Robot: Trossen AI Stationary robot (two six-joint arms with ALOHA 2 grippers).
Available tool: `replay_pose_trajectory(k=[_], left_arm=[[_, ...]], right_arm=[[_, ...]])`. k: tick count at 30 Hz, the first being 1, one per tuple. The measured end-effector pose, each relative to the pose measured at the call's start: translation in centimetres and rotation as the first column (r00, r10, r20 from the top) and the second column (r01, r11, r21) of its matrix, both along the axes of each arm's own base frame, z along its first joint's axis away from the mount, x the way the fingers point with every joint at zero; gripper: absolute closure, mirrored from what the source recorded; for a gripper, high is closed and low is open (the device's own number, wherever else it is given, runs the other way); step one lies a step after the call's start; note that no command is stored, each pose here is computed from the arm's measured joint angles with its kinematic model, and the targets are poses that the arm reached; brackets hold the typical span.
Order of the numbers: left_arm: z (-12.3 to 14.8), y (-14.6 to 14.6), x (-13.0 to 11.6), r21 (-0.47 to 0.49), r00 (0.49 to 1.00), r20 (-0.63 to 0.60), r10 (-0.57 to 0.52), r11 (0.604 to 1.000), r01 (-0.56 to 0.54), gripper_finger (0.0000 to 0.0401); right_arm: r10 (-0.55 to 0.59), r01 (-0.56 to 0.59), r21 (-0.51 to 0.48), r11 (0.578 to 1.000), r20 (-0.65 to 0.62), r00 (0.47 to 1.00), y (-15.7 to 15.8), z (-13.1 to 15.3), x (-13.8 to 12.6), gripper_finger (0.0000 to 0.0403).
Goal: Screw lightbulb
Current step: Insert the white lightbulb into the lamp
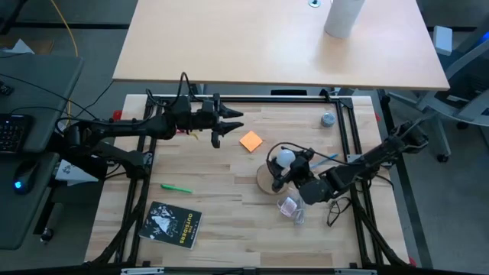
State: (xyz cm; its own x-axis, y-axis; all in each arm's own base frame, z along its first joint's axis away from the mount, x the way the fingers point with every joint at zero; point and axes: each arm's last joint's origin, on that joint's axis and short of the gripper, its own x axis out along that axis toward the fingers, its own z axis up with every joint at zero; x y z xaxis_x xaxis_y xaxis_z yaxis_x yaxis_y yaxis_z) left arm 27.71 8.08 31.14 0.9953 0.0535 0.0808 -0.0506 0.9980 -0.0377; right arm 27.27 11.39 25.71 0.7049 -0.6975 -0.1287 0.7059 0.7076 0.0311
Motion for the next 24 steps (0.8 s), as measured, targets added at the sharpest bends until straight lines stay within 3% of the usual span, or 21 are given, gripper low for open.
replay_pose_trajectory(k=[11, 18, 24], left_arm=[[0.0, 0.0, 0.0, -0.016, 1.000, 0.005, -0.002, 1.000, 0.002, 0.0249], [0.5, -0.2, -0.3, -0.012, 1.000, 0.023, -0.004, 1.000, 0.004, 0.0249], [1.7, -0.5, -1.3, 0.003, 0.998, 0.066, -0.004, 1.000, 0.004, 0.0249]], right_arm=[[-0.059, 0.058, 0.034, 0.998, 0.048, 0.997, -0.7, 0.0, 0.2, 0.0080], [-0.038, 0.037, 0.027, 0.999, 0.026, 0.999, -0.9, 0.0, 0.3, 0.0080], [0.031, -0.034, 0.093, 0.995, 0.035, 0.999, -1.5, -0.1, 0.9, 0.0080]])
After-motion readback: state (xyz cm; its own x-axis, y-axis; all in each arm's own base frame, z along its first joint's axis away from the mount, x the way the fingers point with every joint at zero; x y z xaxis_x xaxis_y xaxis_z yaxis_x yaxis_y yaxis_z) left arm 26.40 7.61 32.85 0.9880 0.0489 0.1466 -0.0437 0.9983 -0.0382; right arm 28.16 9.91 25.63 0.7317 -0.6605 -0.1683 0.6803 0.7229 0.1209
